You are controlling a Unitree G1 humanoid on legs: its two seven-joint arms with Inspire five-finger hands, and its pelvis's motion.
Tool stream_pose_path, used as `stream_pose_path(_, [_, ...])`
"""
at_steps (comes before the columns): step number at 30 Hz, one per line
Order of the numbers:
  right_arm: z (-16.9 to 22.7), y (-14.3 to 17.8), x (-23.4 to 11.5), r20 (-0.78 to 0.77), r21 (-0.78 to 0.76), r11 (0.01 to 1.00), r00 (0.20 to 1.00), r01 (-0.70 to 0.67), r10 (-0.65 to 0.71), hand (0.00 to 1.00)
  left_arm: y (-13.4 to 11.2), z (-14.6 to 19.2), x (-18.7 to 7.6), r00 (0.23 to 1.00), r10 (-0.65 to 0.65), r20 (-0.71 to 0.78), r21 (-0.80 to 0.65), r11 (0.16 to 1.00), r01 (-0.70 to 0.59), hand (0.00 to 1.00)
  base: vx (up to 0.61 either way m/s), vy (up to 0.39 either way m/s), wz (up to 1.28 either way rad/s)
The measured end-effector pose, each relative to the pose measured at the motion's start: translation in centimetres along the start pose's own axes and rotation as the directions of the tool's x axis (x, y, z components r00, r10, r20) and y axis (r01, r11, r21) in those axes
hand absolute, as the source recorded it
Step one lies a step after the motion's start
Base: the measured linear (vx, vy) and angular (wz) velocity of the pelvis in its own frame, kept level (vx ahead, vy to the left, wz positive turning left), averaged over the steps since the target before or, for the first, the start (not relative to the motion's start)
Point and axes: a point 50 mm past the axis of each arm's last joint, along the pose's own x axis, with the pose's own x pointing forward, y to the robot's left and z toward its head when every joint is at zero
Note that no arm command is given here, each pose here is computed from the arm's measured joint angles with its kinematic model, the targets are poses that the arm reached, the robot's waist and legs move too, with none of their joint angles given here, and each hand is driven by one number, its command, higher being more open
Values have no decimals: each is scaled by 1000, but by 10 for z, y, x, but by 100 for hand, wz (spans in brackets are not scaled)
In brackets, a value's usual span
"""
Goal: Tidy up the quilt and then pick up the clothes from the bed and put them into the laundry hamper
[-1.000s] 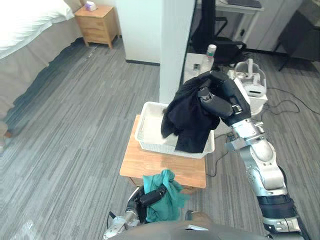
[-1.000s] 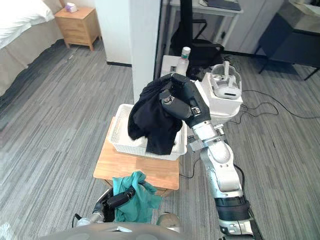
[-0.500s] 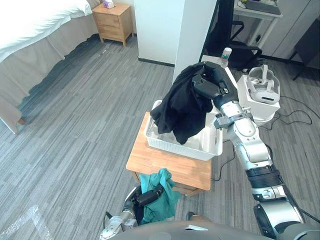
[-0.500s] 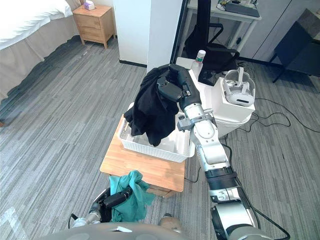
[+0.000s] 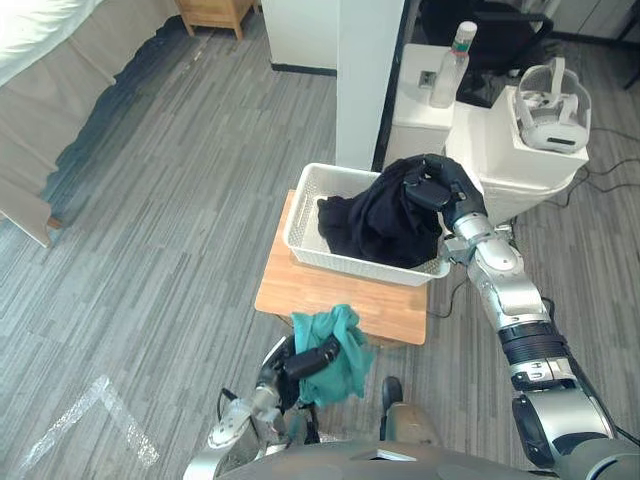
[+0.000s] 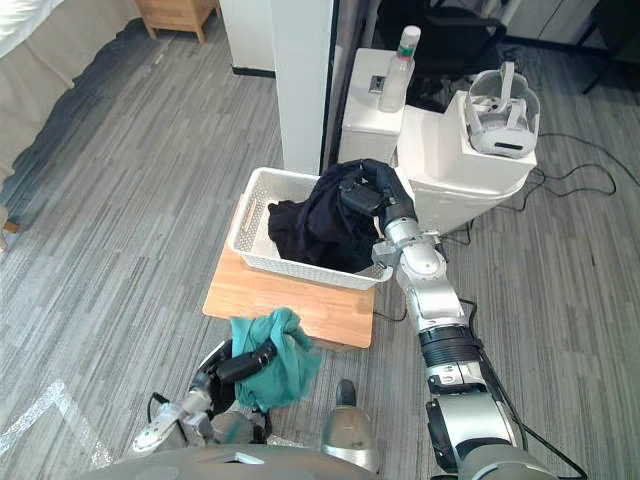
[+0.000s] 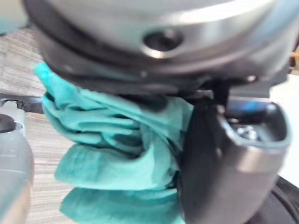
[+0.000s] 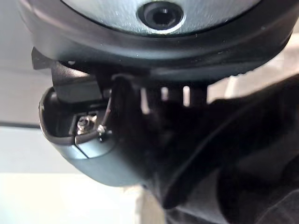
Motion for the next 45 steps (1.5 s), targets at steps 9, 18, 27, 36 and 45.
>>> stream_pose_path(9, [-7, 17, 10, -54, -109, 993, 997, -53, 47, 100, -15, 24, 7, 991, -86, 107, 27, 996, 83, 0, -8, -2, -5])
stream_pose_path(18, [-30, 2, -13, -72, -328, 937, 986, 118, -149, 100, -49, 73, 4, 915, -241, 325, 92, 970, 223, 0, -25, -5, -8])
stream_pose_path(27, [-96, -39, -110, -264, -305, 827, 793, 471, -549, 100, -69, 142, -16, 756, -247, 607, 154, 969, 193, 0, 7, -2, -10])
stream_pose_path(36, [-129, -79, -197, -430, -393, 690, 542, 608, -722, 100, -40, 216, -21, 582, 18, 813, 149, 960, -237, 0, -37, -2, -22])
stream_pose_path(45, [-173, -77, -276, -680, -387, 712, 341, 586, -650, 100, 16, 253, -5, 583, 243, 776, 104, 861, -498, 0, 0, -5, -22])
